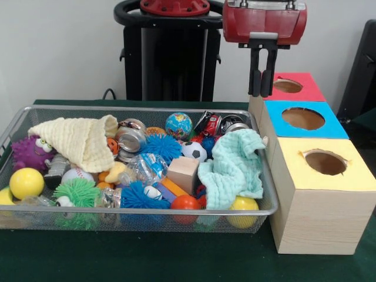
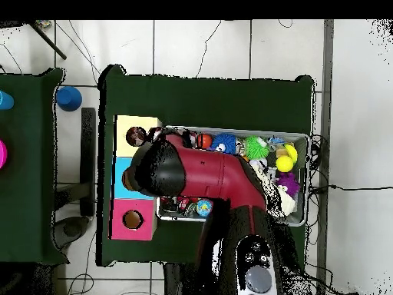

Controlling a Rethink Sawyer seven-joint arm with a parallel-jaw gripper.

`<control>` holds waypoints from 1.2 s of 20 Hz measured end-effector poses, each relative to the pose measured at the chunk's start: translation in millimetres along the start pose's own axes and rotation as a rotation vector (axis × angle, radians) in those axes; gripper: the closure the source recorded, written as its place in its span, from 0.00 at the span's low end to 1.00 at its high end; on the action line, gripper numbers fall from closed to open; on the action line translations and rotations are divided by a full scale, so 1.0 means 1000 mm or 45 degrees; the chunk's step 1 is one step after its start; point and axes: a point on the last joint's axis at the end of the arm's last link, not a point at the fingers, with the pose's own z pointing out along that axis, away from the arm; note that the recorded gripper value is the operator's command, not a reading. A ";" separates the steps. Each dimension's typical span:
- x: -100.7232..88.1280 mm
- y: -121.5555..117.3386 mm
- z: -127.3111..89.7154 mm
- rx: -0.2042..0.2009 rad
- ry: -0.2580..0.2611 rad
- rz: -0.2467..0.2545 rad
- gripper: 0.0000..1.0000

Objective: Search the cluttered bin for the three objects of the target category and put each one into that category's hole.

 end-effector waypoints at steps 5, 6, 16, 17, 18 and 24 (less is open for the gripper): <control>0.002 0.008 0.002 -0.013 0.002 -0.031 1.00; 0.002 0.009 0.002 -0.015 0.002 -0.035 1.00; 0.004 0.008 0.004 -0.007 0.002 -0.054 1.00; 0.004 0.008 0.003 -0.007 0.002 -0.055 1.00; 0.004 0.008 0.003 -0.007 0.001 -0.055 1.00; 0.004 0.008 0.004 -0.006 0.002 -0.059 0.00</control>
